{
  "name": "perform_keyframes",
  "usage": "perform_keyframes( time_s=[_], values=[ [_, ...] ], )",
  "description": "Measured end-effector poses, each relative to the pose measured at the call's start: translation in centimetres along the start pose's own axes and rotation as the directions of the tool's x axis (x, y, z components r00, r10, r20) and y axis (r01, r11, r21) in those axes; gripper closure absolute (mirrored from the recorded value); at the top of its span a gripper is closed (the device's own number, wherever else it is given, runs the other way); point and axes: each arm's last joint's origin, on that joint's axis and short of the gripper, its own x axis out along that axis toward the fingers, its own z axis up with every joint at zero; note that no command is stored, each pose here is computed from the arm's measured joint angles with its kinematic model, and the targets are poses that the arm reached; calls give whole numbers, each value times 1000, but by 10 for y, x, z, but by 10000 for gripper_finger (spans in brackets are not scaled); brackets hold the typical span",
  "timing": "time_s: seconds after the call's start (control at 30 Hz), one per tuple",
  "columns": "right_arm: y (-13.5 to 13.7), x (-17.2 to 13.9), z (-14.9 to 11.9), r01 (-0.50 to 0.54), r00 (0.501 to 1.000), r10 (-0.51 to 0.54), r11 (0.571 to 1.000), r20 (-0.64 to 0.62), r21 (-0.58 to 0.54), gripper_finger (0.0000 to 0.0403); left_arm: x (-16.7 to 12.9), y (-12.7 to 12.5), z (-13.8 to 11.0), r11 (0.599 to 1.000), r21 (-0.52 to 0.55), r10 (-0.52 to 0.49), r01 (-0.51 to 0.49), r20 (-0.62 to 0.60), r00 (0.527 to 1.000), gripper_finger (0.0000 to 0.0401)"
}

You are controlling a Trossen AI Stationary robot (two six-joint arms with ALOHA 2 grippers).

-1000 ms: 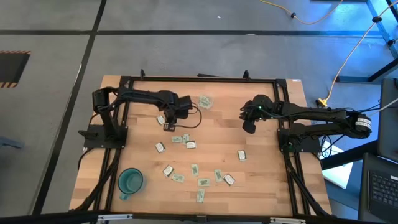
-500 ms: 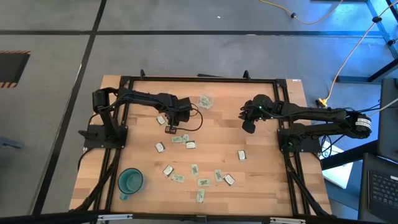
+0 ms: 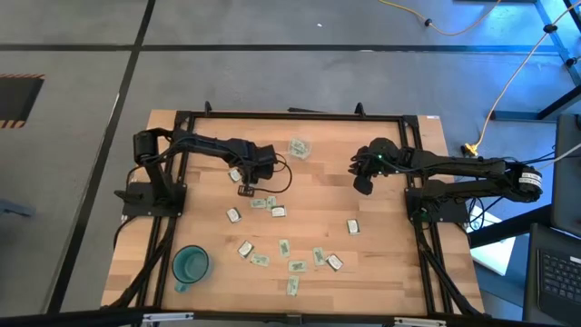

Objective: Pick and place items into bin
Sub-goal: Put the light green stevia packet into the transparent bin

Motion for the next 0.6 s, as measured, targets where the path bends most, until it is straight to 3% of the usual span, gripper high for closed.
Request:
perform_keyframes(
  time_s=[0.33, 0.6],
  values=[
    [0, 0, 0, 0, 1000, 0, 1000, -2, 0, 316, -3, 2, 4, 1000, -15, 4, -4, -9, 1000, 399],
    [0, 0, 0, 0, 1000, 0, 1000, -5, 0, 316, -34, 12, 26, 1000, -13, 13, -13, 26, 1000, 399]
  ],
)
